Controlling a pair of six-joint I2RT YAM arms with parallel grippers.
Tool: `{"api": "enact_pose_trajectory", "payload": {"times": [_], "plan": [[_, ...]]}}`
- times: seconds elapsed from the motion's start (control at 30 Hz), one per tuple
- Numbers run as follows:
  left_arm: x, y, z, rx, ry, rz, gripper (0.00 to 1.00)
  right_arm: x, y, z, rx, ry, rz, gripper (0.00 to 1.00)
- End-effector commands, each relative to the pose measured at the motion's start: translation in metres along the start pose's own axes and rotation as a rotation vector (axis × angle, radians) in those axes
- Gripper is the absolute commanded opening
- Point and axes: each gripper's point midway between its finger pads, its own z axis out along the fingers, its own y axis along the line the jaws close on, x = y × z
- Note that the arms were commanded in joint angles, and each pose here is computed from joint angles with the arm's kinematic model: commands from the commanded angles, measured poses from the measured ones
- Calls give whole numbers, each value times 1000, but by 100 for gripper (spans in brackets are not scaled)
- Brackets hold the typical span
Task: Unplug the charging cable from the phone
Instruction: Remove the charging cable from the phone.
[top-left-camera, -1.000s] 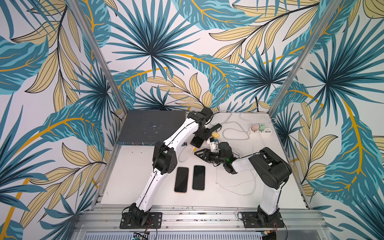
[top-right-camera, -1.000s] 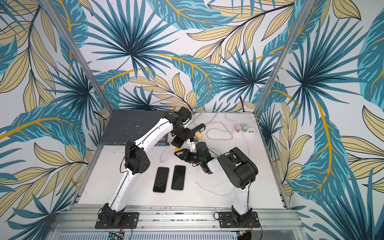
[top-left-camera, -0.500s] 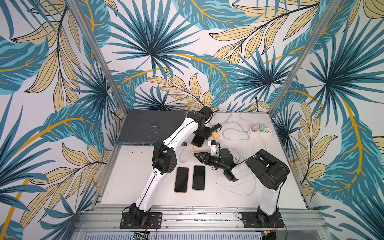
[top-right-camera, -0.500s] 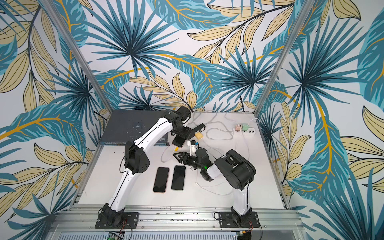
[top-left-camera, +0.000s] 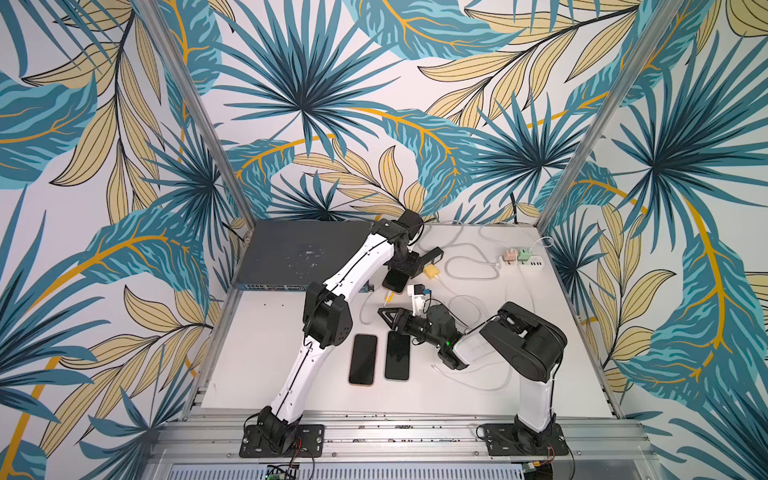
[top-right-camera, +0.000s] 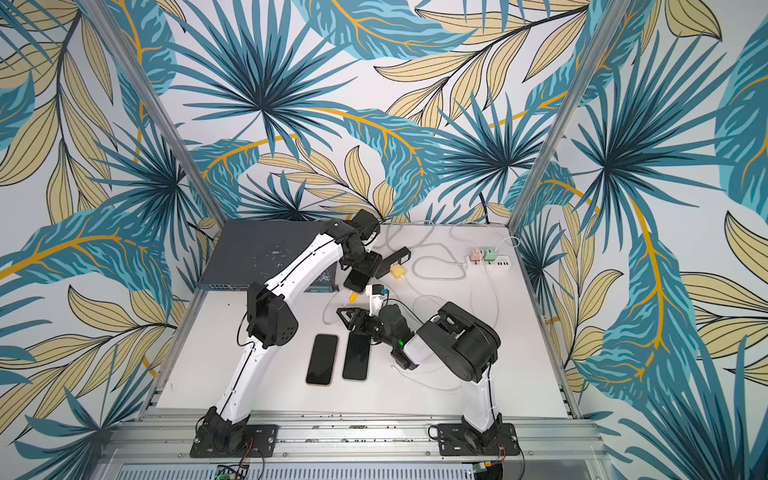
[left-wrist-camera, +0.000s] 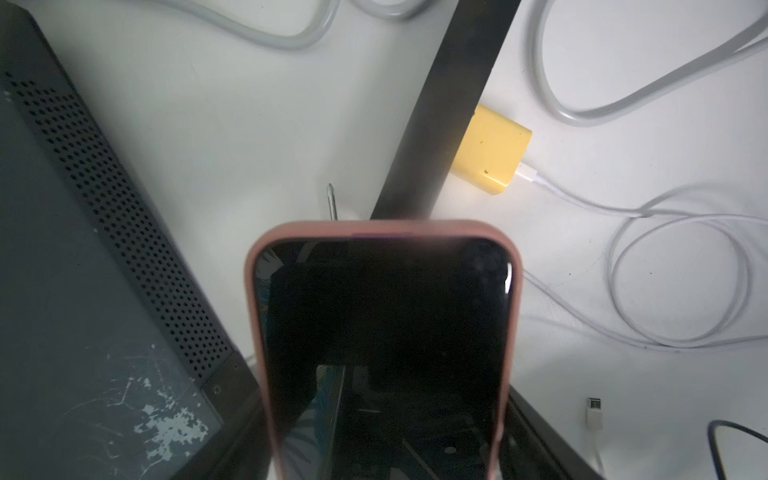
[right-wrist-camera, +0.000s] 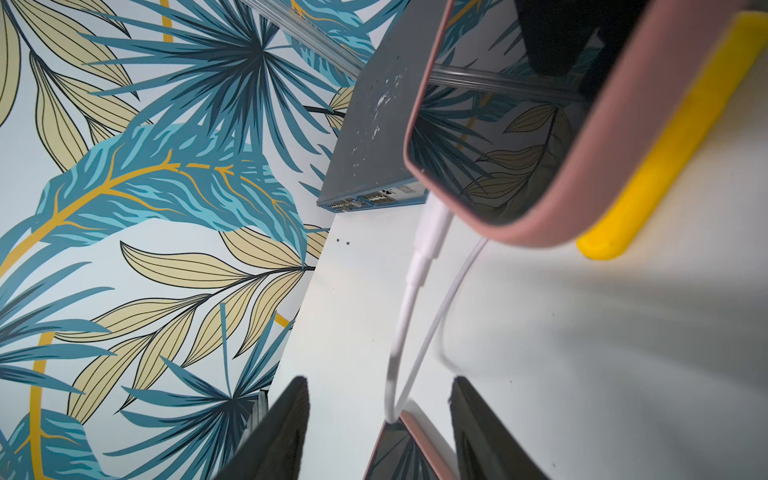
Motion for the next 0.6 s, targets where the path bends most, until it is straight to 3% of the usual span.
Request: {"api": "enact_pose_trajectory", "payload": {"times": [0.0, 0.27, 0.57], "plan": [[-22, 0, -45, 16, -112, -12, 56, -4, -12, 1, 38, -41, 13, 56], [-22, -2, -46, 21, -113, -16, 56, -5, -6, 9, 15, -35, -2, 47], [-23, -2, -46, 14, -118, -12, 55, -2, -2, 14, 2, -14, -16, 13]]}}
